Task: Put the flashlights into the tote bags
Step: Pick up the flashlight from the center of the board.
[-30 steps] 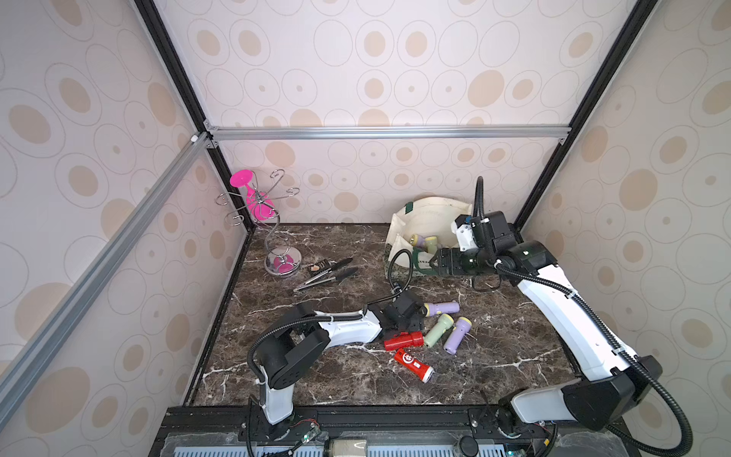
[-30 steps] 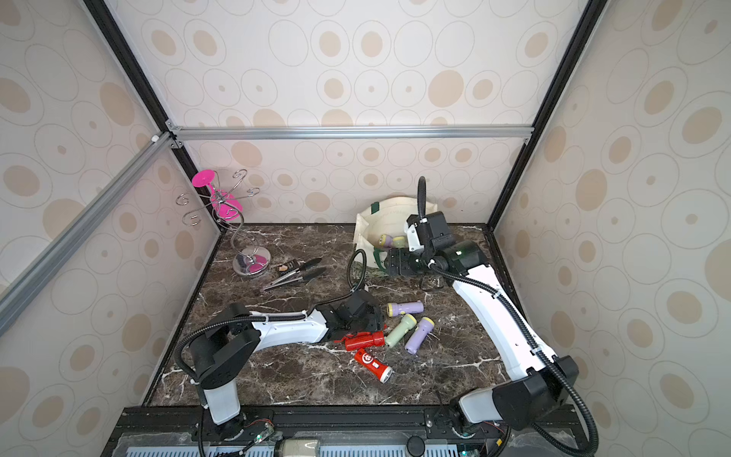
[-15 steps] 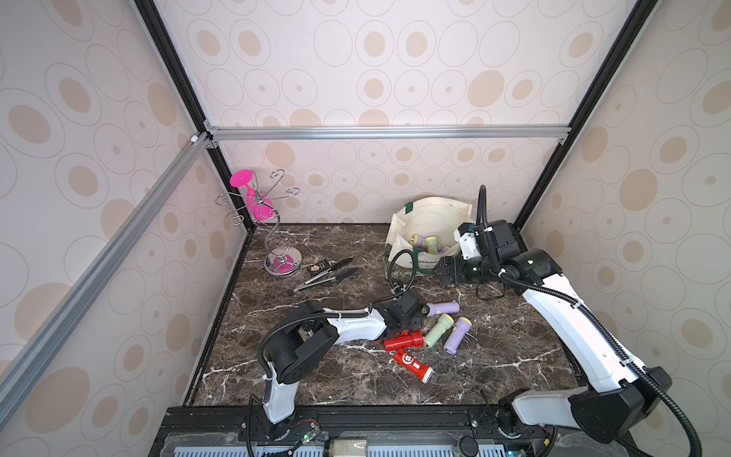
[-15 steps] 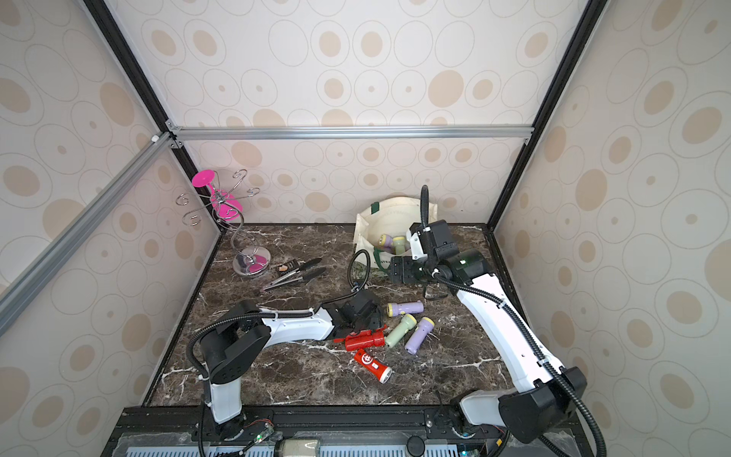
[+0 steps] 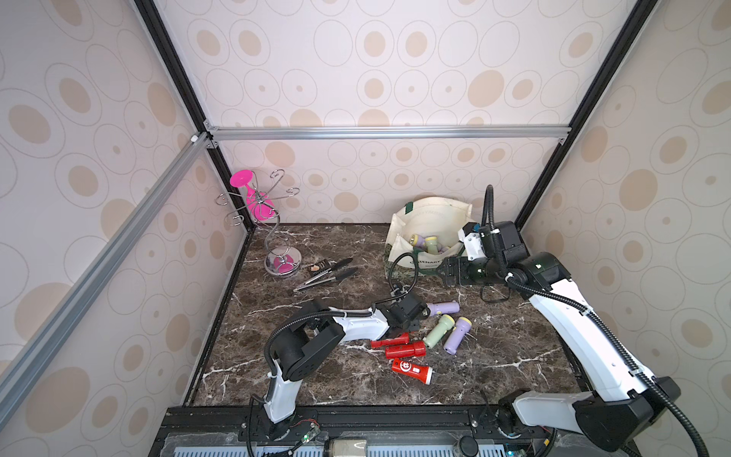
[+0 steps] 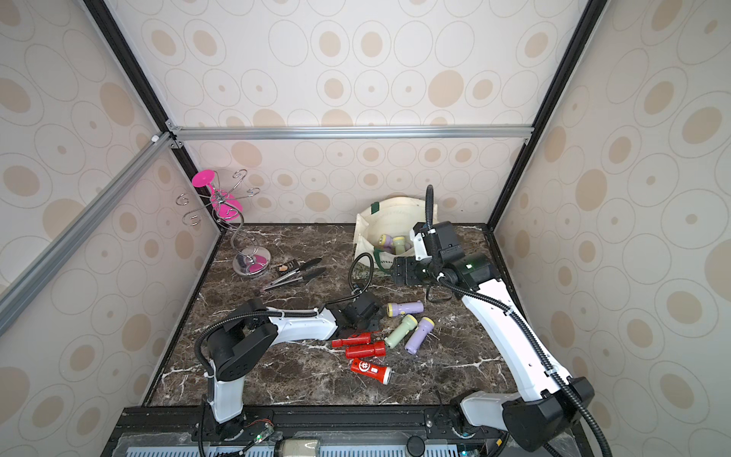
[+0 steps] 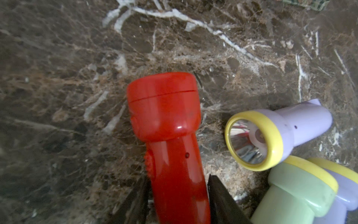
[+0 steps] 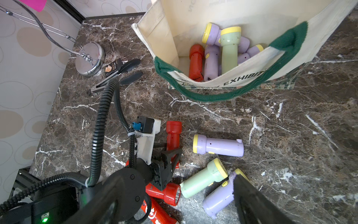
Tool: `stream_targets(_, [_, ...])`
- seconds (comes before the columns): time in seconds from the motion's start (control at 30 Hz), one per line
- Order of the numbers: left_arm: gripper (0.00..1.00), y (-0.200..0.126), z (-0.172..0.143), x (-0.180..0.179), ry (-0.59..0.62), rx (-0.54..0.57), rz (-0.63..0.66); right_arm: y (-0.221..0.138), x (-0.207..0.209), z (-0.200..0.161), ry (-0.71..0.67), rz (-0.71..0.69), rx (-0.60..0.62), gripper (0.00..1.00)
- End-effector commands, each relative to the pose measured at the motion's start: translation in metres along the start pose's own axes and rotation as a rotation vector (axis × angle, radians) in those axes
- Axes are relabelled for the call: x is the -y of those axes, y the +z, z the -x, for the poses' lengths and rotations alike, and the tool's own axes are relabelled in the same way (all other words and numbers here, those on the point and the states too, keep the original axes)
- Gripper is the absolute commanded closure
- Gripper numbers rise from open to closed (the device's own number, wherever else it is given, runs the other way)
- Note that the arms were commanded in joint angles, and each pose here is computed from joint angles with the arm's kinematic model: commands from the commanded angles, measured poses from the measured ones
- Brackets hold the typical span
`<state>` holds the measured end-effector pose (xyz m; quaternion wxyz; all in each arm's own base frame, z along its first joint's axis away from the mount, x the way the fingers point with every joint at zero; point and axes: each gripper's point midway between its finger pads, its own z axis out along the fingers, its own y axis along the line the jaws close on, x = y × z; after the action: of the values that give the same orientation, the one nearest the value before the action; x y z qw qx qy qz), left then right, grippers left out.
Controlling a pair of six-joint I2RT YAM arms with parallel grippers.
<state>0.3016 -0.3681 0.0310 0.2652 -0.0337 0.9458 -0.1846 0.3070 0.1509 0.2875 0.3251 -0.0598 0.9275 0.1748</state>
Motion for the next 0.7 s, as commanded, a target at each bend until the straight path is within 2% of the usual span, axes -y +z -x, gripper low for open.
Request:
stream_targets(0.0, [0.54,0.007,-0.017,-0.029,0.029,-0.046,0.114,-0.017,0.0,0.006,-0.014,-0.006,0.065,0.11])
stream_targets(0.1, [0.58,0.008,-0.017,-0.033,0.043,-0.042,0.14,-0.017,0.002,0.004,-0.016,-0.017,0.062,0.11])
stream_targets(0.43, [0.61,0.017,-0.02,-0.042,0.069,-0.042,0.188,-0.017,0.001,-0.001,-0.01,-0.006,0.045,0.1])
stream_targets(0.67, [0.79,0.0,-0.007,-0.032,0.014,0.03,0.093,-0.005,-0.007,-0.013,0.056,0.052,0.003,0.12])
